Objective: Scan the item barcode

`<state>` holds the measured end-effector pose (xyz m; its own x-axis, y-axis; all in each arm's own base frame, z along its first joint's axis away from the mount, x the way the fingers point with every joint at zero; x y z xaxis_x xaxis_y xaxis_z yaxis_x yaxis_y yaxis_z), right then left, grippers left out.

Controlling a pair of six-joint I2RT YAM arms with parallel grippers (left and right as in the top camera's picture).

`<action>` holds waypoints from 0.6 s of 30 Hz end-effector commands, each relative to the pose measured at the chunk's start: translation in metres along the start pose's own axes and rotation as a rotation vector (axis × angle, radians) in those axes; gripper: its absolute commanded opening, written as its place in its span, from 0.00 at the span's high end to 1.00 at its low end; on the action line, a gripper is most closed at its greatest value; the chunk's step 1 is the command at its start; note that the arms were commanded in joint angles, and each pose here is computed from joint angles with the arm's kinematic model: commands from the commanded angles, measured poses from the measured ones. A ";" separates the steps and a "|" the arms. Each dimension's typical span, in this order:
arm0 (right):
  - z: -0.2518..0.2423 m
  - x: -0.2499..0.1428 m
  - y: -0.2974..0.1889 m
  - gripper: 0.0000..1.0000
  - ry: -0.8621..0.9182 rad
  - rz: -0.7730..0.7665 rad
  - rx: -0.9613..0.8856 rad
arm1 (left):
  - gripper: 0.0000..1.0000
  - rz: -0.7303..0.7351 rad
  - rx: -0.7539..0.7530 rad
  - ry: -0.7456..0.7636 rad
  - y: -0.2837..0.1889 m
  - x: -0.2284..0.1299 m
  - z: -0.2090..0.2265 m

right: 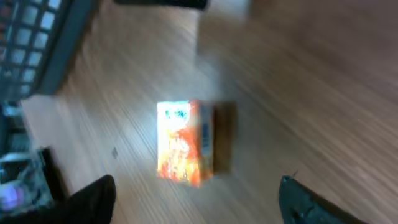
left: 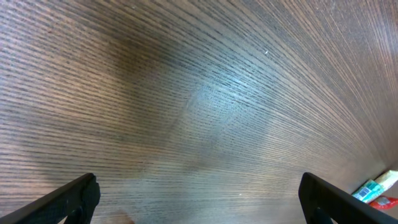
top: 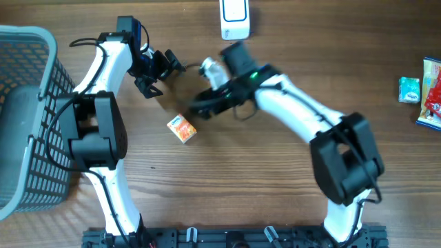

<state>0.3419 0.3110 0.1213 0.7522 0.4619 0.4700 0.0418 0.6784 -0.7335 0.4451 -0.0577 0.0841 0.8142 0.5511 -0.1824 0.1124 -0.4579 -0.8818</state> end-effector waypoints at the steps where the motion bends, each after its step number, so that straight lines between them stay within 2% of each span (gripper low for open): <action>1: 0.009 -0.002 0.024 0.23 -0.022 -0.034 -0.121 | 0.00 -0.016 -0.010 0.019 -0.008 -0.001 -0.003; 4: 0.033 -0.004 0.041 0.24 -0.103 -0.044 -0.198 | 0.00 -0.016 -0.010 0.019 -0.008 -0.001 -0.003; 6: 0.035 -0.005 0.045 0.28 -0.071 -0.059 -0.289 | 0.00 -0.016 -0.010 0.019 -0.008 -0.001 -0.003; 9: 0.032 -0.009 0.053 0.29 -0.035 -0.050 -0.291 | 0.00 -0.016 -0.010 0.019 -0.008 -0.001 -0.003; 13: 0.015 -0.029 0.077 0.38 -0.003 0.024 -0.309 | 0.00 -0.016 -0.010 0.019 -0.008 -0.001 -0.003; 15: 0.013 -0.029 0.076 0.48 -0.001 0.022 -0.329 | 0.00 -0.016 -0.010 0.019 -0.008 -0.001 -0.003; 18: -0.017 -0.038 0.061 0.49 0.091 0.024 -0.578 | 0.00 -0.016 -0.010 0.019 -0.008 -0.001 -0.003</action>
<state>0.3163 0.3527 0.0618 0.7638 0.4658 0.4469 0.2540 0.4195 -0.8715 0.4451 -0.0578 0.0841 0.8142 0.5510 -0.1830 0.1120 -0.4583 -0.8817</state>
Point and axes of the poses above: each gripper's point midway between its finger pads, its own y axis out along the fingers, its own z axis along the line the jaws close on, x = y × z, the point moved 5 cm from there along -y, back along the fingers, and after that the axes turned 4 degrees about -y, right-handed, at the moved point
